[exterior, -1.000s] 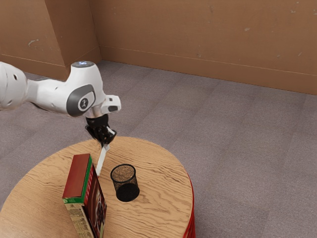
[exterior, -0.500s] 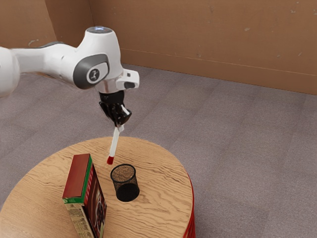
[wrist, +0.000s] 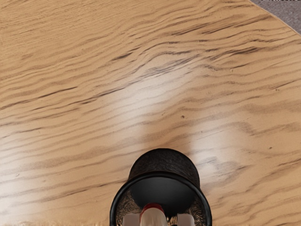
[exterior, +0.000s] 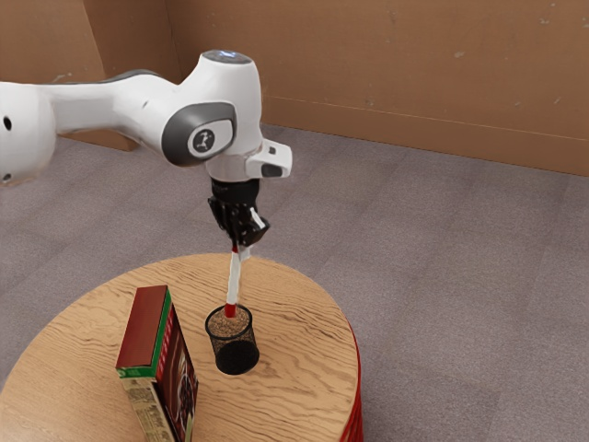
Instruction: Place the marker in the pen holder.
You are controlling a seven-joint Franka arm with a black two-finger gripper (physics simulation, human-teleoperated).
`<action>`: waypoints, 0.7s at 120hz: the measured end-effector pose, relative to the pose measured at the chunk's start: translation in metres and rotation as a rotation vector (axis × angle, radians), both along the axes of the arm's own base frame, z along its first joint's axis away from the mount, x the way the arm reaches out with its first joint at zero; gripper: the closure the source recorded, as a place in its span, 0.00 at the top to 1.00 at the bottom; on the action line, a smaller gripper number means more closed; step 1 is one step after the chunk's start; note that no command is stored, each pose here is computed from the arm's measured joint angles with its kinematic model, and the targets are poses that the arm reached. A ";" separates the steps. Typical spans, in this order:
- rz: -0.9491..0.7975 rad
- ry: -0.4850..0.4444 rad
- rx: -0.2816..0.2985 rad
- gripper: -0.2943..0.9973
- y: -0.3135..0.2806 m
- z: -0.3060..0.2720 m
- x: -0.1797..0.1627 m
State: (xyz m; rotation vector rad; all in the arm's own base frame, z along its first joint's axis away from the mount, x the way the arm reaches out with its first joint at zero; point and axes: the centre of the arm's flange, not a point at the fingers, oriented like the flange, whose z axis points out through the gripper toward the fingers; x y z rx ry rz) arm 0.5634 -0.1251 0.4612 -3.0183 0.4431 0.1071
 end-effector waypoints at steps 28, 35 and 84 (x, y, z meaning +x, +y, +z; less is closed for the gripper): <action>0.008 0.020 0.009 0.16 -0.003 -0.004 -0.008; 0.005 0.038 0.014 0.16 -0.006 -0.012 -0.012; 0.098 0.044 -0.048 0.51 0.021 -0.005 -0.016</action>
